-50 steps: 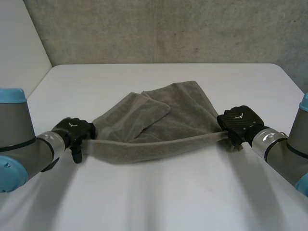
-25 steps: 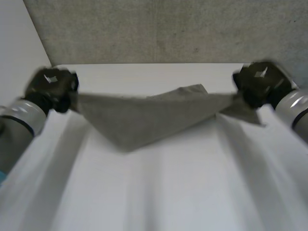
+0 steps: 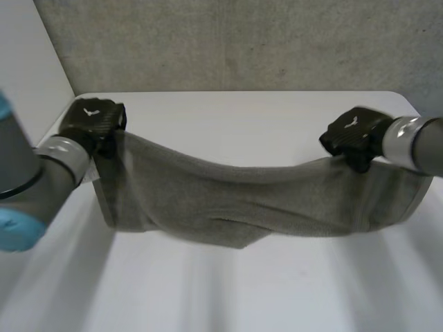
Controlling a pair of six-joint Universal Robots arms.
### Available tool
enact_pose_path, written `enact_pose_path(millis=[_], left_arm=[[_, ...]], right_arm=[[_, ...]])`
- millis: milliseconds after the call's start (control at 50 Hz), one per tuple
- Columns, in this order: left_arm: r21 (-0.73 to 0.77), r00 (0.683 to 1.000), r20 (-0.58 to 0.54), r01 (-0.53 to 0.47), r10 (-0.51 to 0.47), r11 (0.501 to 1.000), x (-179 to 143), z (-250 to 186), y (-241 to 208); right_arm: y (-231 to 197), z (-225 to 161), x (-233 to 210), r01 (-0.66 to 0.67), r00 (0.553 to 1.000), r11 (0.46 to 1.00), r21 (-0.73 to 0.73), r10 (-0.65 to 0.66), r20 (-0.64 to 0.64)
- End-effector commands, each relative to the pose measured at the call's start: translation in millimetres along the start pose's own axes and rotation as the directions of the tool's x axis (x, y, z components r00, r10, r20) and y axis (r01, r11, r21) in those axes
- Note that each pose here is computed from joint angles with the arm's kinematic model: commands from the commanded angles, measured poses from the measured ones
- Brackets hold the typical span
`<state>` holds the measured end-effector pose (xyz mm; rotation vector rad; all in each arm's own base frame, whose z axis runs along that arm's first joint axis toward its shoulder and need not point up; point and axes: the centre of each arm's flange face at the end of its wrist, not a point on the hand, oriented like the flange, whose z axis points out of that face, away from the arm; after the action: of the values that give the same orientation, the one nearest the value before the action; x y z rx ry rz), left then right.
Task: Fold the towel.
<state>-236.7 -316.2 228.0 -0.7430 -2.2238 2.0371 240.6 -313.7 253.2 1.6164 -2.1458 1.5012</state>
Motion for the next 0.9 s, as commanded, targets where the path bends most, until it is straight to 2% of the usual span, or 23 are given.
enact_pose_path(millis=[20, 40, 80, 100, 120, 140, 160, 180, 200, 220, 240, 260, 320, 340, 360, 380, 400, 420, 440, 460, 560, 680, 900], left_arm=[[0.039, 0.993, 0.056, -0.107, 0.105, 0.993, 11, 53, -1], [0.095, 0.99, 0.08, -0.123, 0.115, 0.988, 9, 62, -16], [0.174, 0.988, 0.114, -0.123, 0.104, 0.977, 4, 69, -40], [0.285, 0.984, 0.161, -0.122, 0.078, 0.951, -6, 75, -69], [0.286, 0.984, 0.162, -0.122, 0.077, 0.95, -6, 75, -69], [0.413, 0.979, 0.204, -0.113, 0.029, 0.904, -14, 78, -97], [0.415, 0.979, 0.204, -0.113, 0.029, 0.903, -14, 78, -97], [0.539, 0.974, 0.226, -0.098, -0.031, 0.837, -19, 78, -121], [0.654, 0.967, 0.237, -0.086, -0.095, 0.751, -27, 71, -146], [0.655, 0.967, 0.237, -0.086, -0.096, 0.751, -27, 71, -146], [0.752, 0.958, 0.242, -0.087, -0.152, 0.654, -39, 57, -174], [0.799, 0.953, 0.243, -0.092, -0.18, 0.594, -46, 45, -188], [0.801, 0.953, 0.241, -0.09, -0.182, 0.592, -48, 39, -190], [0.783, 0.956, 0.235, -0.079, -0.176, 0.617, -47, 41, -181], [0.755, 0.959, 0.232, -0.071, -0.163, 0.652, -45, 44, -169], [0.755, 0.959, 0.232, -0.071, -0.163, 0.652, -45, 44, -169], [0.719, 0.962, 0.225, -0.059, -0.152, 0.692, -42, 48, -154], [0.677, 0.966, 0.219, -0.047, -0.14, 0.735, -38, 52, -137], [0.676, 0.966, 0.219, -0.046, -0.14, 0.735, -38, 52, -137], [0.628, 0.969, 0.211, -0.036, -0.126, 0.777, -34, 55, -116], [0.48, 0.977, 0.192, -0.012, -0.092, 0.877, -25, 58, -56], [0.292, 0.98, 0.183, 0.018, -0.074, 0.956, -19, 53, 15], [0.103, 0.986, 0.155, 0.043, -0.058, 0.994, -4, 44, 81]], right_arm=[[-12, 50, 20, 0.062, 0.985, 0.994, 0.095, -0.046, -0.164], [-12, 50, 20, 0.062, 0.985, 0.993, 0.096, -0.046, -0.165], [-50, 52, 60, 0.163, 0.904, 0.954, 0.251, -0.042, -0.426], [-50, 52, 60, 0.163, 0.903, 0.954, 0.252, -0.042, -0.427], [-72, 48, 78, 0.225, 0.839, 0.912, 0.344, -0.001, -0.545], [-87, 42, 93, 0.285, 0.773, 0.86, 0.424, 0.055, -0.632], [-87, 42, 93, 0.286, 0.773, 0.859, 0.425, 0.056, -0.632], [-103, 26, 106, 0.337, 0.714, 0.8, 0.496, 0.127, -0.689], [-103, 26, 106, 0.337, 0.713, 0.8, 0.497, 0.127, -0.689], [-119, -1, 116, 0.385, 0.662, 0.739, 0.553, 0.196, -0.723], [-130, -26, 121, 0.411, 0.64, 0.696, 0.589, 0.239, -0.73], [-130, -27, 121, 0.412, 0.64, 0.695, 0.589, 0.24, -0.73], [-128, -37, 116, 0.371, 0.69, 0.683, 0.629, 0.251, -0.679], [-122, -28, 107, 0.322, 0.74, 0.699, 0.638, 0.235, -0.631], [-122, -28, 107, 0.322, 0.74, 0.7, 0.638, 0.235, -0.63], [-114, -22, 97, 0.265, 0.788, 0.73, 0.63, 0.212, -0.578], [-104, -14, 86, 0.208, 0.833, 0.767, 0.607, 0.186, -0.521], [-104, -14, 86, 0.208, 0.833, 0.768, 0.606, 0.186, -0.521], [-93, -5, 74, 0.157, 0.871, 0.8, 0.579, 0.165, -0.463], [-84, 2, 62, 0.112, 0.902, 0.827, 0.552, 0.149, -0.406], [-55, 25, 29, 0.022, 0.955, 0.88, 0.474, 0.123, -0.271], [-26, 44, -4, -0.02, 0.979, 0.917, 0.399, 0.099, -0.178], [44, 98, -64, -0.076, 0.997, 0.977, 0.202, 0.081, -0.019]])
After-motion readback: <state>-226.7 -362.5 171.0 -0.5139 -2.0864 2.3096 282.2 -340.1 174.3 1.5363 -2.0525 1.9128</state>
